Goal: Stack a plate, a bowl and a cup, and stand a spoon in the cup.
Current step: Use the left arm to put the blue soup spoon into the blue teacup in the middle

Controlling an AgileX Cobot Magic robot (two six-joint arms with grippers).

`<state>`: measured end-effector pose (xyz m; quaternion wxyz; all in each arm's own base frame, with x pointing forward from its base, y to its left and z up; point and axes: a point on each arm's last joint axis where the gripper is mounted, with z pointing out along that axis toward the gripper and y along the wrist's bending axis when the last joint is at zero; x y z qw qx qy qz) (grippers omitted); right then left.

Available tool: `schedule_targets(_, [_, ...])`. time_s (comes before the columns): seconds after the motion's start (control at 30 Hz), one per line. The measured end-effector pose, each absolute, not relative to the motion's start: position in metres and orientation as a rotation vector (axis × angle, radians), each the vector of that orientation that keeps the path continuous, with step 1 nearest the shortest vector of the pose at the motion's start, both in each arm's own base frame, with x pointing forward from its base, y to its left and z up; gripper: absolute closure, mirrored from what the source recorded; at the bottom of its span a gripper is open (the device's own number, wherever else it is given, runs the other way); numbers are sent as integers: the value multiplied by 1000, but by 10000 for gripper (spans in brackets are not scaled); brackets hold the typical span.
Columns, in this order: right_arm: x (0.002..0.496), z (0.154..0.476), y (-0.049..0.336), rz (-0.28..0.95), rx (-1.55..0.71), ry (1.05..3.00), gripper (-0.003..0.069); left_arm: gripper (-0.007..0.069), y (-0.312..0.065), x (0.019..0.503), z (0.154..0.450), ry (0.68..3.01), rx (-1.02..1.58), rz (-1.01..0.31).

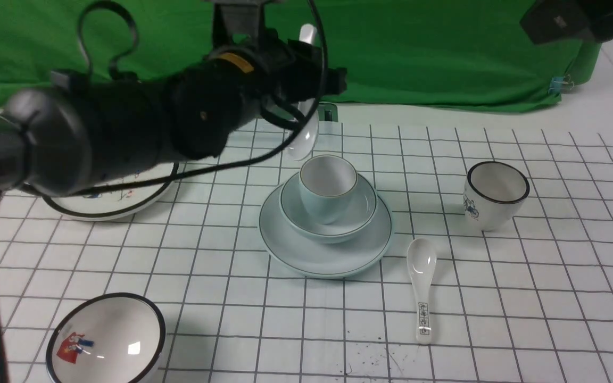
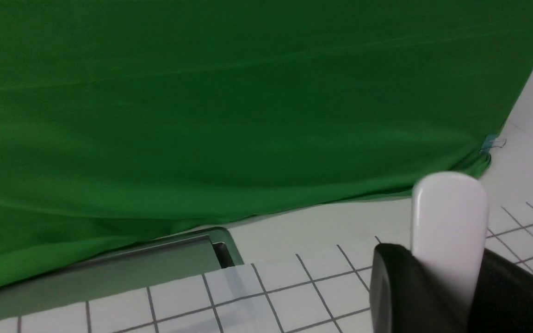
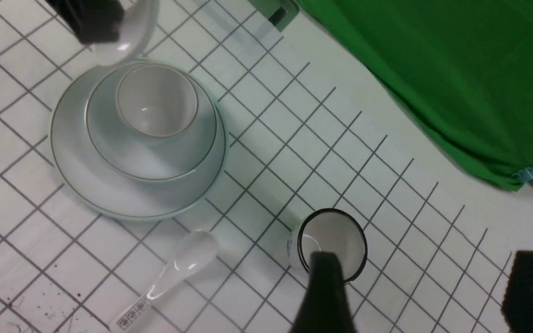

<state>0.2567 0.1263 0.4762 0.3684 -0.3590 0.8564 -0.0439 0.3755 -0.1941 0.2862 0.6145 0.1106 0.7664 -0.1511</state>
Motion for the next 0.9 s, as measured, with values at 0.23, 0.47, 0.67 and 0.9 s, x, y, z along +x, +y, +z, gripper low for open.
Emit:
schedule_targets(0.23, [257, 476, 126, -116, -929, 2193, 142, 540, -219, 385, 245, 1733, 328, -353])
schedule_targets(0.47, [257, 476, 126, -126, -949, 2183, 142, 538, -222, 390, 229, 1733, 349, -348])
schedule_targets(0.67, [257, 476, 126, -129, -953, 2181, 142, 428, -224, 390, 221, 1765, 366, -343])
schedule_targets(0.9, [257, 476, 126, -126, -946, 2188, 142, 264, -214, 365, 260, 1927, 438, -380])
